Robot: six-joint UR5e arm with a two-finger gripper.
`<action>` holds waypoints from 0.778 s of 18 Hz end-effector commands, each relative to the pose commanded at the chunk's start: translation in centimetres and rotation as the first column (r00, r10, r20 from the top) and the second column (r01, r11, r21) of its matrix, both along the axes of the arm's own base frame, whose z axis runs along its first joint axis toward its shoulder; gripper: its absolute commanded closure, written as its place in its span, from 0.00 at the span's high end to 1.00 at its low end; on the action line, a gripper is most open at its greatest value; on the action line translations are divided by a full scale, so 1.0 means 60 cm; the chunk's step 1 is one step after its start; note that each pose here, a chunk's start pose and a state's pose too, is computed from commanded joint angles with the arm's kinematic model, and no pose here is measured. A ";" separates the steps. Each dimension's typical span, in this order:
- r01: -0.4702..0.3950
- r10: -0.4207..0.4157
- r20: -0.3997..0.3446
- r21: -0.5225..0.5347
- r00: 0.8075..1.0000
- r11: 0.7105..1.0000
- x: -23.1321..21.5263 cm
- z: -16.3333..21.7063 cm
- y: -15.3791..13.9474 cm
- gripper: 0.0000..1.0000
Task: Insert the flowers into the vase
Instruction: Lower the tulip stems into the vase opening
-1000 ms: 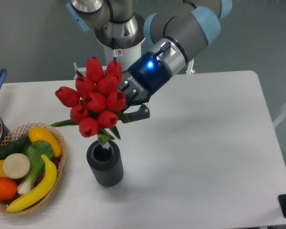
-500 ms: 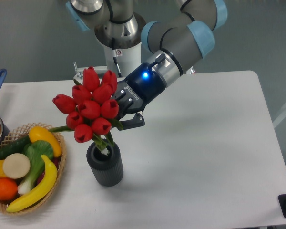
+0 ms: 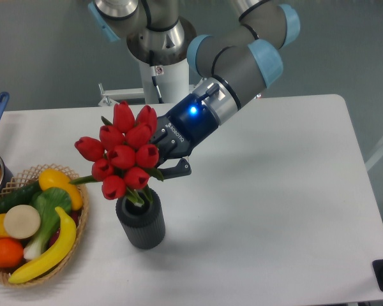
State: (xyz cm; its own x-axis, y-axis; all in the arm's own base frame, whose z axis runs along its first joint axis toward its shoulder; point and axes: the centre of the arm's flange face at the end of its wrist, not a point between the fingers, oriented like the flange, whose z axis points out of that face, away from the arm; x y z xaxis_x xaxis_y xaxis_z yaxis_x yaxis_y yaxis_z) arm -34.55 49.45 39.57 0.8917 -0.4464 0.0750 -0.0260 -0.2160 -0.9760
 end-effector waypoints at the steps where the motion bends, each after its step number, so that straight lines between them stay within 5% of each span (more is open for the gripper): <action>1: 0.003 -0.003 -0.008 0.000 1.000 1.000 0.002 -0.010 -0.001 0.15; 7: 0.020 -0.020 -0.030 -0.005 0.999 1.000 -0.003 -0.070 0.003 0.21; 14: 0.025 -0.025 -0.002 -0.023 1.000 0.999 -0.008 -0.108 0.010 0.39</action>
State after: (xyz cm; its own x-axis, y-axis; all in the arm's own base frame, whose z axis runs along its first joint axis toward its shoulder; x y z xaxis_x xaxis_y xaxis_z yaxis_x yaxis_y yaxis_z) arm -35.04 50.04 33.10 0.8803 -0.4670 0.0837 -0.0337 -0.2376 -0.9708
